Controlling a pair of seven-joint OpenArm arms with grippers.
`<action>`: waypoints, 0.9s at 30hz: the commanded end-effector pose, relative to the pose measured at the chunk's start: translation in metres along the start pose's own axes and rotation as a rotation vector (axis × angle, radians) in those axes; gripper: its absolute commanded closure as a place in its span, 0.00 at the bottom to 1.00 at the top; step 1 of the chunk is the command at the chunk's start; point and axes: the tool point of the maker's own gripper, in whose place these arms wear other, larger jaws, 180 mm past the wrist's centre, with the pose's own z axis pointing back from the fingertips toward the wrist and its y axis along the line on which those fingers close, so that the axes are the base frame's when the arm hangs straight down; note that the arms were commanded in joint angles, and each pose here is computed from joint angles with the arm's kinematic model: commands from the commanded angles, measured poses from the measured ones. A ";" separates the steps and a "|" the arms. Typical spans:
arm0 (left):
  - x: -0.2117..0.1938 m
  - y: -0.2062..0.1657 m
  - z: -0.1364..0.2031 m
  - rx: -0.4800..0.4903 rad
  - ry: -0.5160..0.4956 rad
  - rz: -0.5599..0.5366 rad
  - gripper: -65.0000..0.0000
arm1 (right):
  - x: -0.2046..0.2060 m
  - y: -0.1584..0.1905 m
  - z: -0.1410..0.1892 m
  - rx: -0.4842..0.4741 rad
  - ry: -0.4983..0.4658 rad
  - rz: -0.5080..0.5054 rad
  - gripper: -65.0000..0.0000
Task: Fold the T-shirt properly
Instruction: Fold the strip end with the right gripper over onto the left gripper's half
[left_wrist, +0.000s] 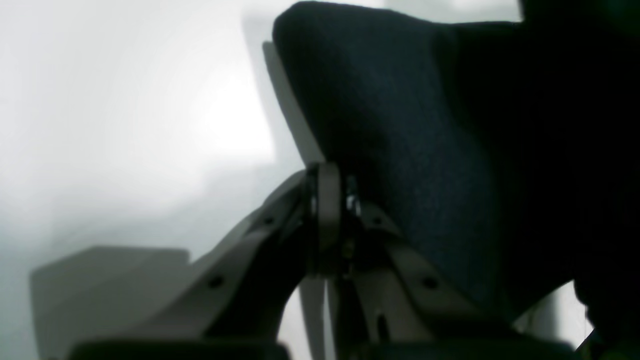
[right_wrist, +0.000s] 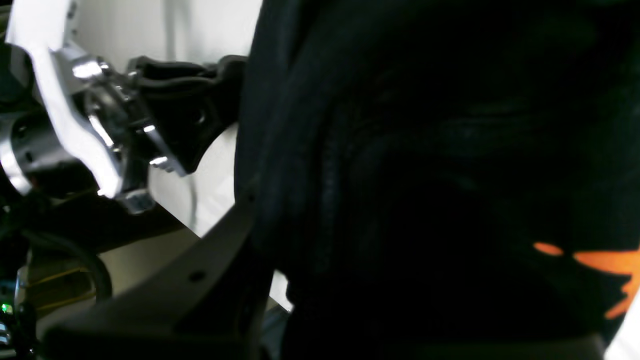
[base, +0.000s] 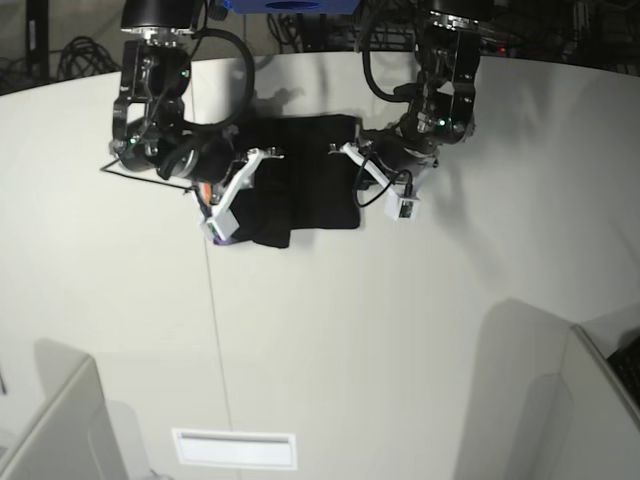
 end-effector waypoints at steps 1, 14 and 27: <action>0.000 -0.001 0.002 0.002 0.005 -0.004 1.00 | 0.011 0.007 0.001 0.028 -0.039 0.007 1.00; 0.000 0.029 0.038 0.065 -0.006 -0.100 1.00 | 0.006 0.008 0.002 0.028 -0.036 0.006 0.50; 0.018 0.169 0.139 0.451 -0.140 0.061 1.00 | 0.006 0.041 0.001 0.079 -0.029 0.106 0.51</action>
